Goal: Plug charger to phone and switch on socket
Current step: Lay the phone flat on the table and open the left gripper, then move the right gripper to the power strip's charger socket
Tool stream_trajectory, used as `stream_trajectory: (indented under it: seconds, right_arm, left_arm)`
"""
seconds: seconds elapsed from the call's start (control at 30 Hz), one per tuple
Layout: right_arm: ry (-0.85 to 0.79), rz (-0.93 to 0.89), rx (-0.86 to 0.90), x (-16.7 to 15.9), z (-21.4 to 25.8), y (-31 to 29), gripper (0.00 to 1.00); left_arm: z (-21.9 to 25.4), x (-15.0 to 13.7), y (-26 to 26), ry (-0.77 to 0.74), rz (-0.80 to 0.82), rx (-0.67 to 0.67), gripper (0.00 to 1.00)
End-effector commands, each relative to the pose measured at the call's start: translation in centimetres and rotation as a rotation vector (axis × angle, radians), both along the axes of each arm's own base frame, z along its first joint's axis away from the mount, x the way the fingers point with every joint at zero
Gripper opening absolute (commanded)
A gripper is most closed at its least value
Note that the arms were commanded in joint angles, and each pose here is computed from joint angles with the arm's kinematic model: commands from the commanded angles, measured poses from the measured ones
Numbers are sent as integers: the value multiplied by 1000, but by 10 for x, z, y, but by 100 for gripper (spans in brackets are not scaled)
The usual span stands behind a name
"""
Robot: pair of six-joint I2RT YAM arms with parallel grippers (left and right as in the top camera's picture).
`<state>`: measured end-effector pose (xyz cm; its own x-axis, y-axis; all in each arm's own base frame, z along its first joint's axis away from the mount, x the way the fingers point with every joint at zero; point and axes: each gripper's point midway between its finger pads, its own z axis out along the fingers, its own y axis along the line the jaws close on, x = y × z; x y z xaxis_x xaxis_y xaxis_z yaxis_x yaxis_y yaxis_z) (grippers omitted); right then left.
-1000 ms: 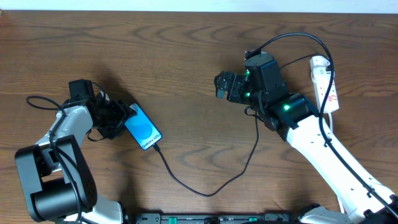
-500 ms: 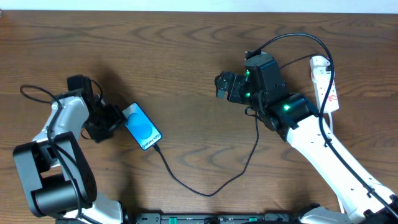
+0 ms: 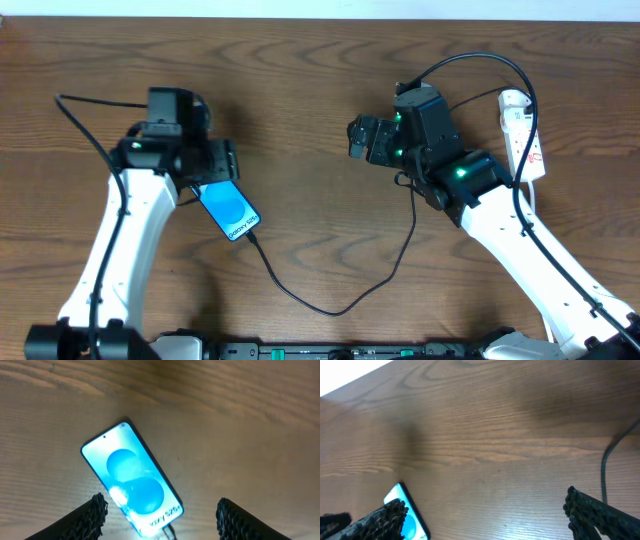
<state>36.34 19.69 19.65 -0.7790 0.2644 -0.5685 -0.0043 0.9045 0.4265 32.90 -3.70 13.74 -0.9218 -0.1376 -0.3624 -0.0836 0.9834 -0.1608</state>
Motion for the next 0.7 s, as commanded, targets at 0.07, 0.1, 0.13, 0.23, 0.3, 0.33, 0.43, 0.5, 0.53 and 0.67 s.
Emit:
stream_trajectory:
  seconds: [0.07, 0.1, 0.13, 0.23, 0.3, 0.33, 0.43, 0.5, 0.53, 0.67]
  right_arm:
    - [-36, -11, -56, 5, 8, -10, 99]
    - [-37, -11, -55, 6, 8, -11, 99]
    - [-37, -12, -55, 6, 8, -11, 99]
    - [-40, -19, -62, 6, 8, -12, 99]
    - [-41, -19, -63, 6, 8, -12, 99]
    - [-40, -19, -62, 6, 8, -12, 99]
    - [-40, -18, -62, 6, 8, -12, 99]
    - [-40, -18, -62, 6, 8, -12, 99]
    - [-39, -18, -62, 6, 8, -12, 99]
    - [-21, -17, -73, 3, 4, -14, 99]
  left_arm:
    - [13, -21, -3, 13, -61, 94, 80]
    - [13, -26, -4, 27, -66, 95, 83]
    - [13, -32, -4, 44, -70, 97, 84]
    - [11, -47, -3, 92, -73, 102, 85]
    - [11, -52, -2, 110, -74, 104, 85]
    - [11, -52, -2, 110, -74, 103, 86]
    - [11, -51, -2, 105, -73, 103, 86]
    - [11, -50, -2, 102, -73, 103, 86]
    - [11, -50, -2, 102, -74, 103, 86]
    - [11, -50, -2, 102, -74, 103, 86]
